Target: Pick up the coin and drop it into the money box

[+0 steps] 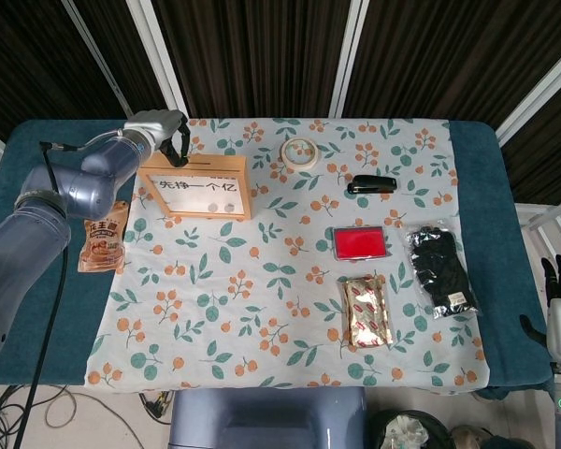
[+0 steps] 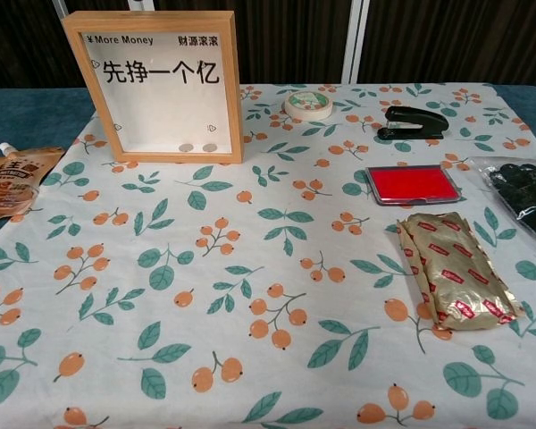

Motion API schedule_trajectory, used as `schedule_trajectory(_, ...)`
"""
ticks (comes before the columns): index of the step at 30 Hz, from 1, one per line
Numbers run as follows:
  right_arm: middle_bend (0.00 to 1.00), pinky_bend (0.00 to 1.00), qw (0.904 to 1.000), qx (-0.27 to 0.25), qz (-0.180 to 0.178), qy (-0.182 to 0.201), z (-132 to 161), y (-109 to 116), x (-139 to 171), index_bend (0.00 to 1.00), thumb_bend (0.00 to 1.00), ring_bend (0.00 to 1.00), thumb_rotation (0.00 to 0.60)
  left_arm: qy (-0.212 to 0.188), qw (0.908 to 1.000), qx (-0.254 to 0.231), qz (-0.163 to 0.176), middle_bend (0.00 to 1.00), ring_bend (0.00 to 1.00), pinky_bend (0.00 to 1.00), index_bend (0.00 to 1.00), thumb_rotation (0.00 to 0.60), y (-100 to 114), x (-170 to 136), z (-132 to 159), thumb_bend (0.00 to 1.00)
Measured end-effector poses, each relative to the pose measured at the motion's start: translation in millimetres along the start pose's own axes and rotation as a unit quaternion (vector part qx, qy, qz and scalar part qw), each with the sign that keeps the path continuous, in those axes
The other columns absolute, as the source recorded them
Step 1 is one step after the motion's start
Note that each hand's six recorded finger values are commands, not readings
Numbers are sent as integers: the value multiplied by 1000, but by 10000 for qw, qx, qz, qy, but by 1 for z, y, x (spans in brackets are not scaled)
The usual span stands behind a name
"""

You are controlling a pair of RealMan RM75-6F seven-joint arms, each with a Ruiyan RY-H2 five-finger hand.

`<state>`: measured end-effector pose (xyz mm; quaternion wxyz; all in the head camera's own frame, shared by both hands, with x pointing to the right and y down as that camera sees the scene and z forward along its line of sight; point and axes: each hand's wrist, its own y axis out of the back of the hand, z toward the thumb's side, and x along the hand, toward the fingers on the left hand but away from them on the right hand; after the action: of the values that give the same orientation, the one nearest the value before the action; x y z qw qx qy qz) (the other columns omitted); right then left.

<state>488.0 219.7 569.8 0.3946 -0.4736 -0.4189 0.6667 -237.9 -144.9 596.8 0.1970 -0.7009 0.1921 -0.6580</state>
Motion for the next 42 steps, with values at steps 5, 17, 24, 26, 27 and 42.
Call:
schedule_trajectory(5,0,0,10000,-13,-6,-6,-1,0,0,0,302,0,600,-6,10000,-24,1,71,0,0,756,600,2,0,2,697)
schedule_trajectory(17,0,0,10000,-16,-11,-11,-1,0,-1,0,302,0,600,-13,9998,191,9,67,0,0,747,600,-3,6,7,687)
schedule_trajectory(24,0,0,10000,-26,-23,-16,-2,1,-1,0,302,0,600,-14,9996,291,-19,64,0,0,743,600,-7,8,10,684)
schedule_trajectory(26,0,0,10000,-27,-27,-14,-2,1,-1,0,301,0,600,-9,9995,319,-26,63,0,0,742,600,-8,9,10,681)
schedule_trajectory(27,0,0,10000,-28,-28,-15,-2,1,-1,0,301,0,600,-4,9995,329,-28,63,0,0,742,600,-8,9,10,680)
schedule_trajectory(42,0,0,10000,-29,-43,-16,-2,1,-1,0,302,0,600,-25,9992,398,-19,57,0,0,716,600,-10,11,15,655)
